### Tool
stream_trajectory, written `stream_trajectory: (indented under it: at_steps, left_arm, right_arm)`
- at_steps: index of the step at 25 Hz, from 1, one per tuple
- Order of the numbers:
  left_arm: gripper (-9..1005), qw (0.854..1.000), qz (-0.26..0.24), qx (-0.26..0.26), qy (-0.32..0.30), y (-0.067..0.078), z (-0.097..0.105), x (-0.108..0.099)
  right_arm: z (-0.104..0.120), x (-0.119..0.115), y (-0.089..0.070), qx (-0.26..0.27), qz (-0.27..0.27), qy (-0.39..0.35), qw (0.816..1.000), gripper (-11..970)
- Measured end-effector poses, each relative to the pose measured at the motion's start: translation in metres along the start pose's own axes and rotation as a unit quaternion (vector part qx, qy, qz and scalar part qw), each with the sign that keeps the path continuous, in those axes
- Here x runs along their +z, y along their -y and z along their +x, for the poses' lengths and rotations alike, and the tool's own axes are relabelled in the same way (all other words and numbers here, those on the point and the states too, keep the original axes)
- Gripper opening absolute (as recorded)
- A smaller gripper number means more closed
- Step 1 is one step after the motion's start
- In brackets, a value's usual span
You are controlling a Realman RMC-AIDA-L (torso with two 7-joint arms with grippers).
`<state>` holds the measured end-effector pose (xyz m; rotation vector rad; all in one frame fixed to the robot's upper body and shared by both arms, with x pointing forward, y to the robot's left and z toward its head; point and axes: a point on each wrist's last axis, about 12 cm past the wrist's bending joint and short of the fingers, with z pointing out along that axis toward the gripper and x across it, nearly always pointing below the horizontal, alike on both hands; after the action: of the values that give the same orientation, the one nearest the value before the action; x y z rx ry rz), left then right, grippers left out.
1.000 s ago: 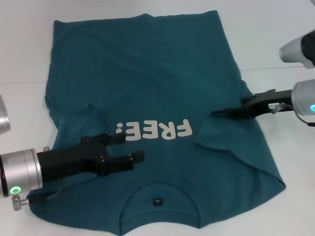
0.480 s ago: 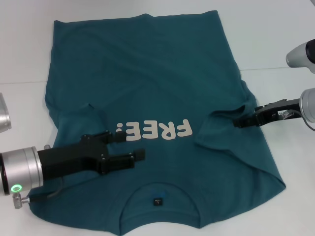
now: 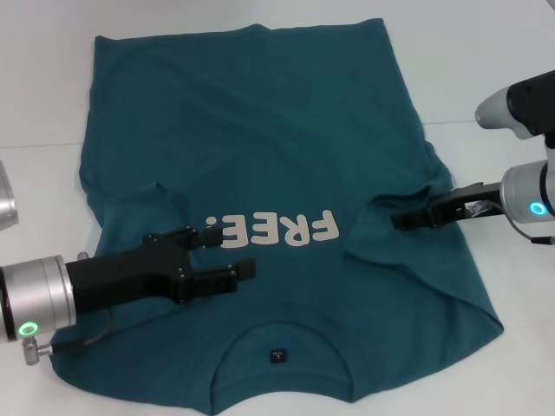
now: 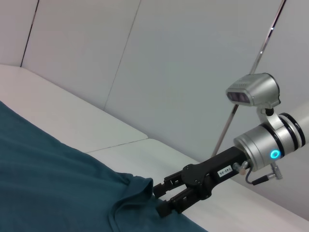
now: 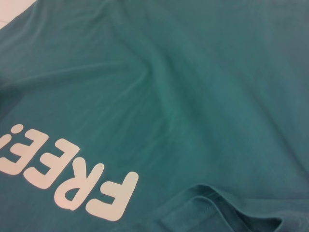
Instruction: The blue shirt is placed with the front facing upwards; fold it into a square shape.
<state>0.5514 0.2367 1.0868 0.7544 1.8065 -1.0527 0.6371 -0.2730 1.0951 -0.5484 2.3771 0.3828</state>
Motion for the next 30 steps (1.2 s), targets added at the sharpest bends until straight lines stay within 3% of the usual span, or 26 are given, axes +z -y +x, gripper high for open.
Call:
stream_trajectory:
  at_steps: [9,17,30]
  left_arm:
    - [875,1.000,-0.001,0.002,0.001,-0.001,-0.002,-0.001]
    - [875,1.000,-0.005,0.001,0.001,-0.002,-0.001,0.000]
    - [874,1.000,-0.014,-0.001,-0.001,-0.003,0.001,-0.002]
  right_arm:
    - [-0.006,0.013,-0.003,-0.005,0.034,0.021,0.999,912]
    - [-0.012,0.037,-0.014,-0.042,0.085,0.027,0.995,911]
    - [-0.030,0.037,-0.012,-0.048,0.118,0.066,0.990,912]
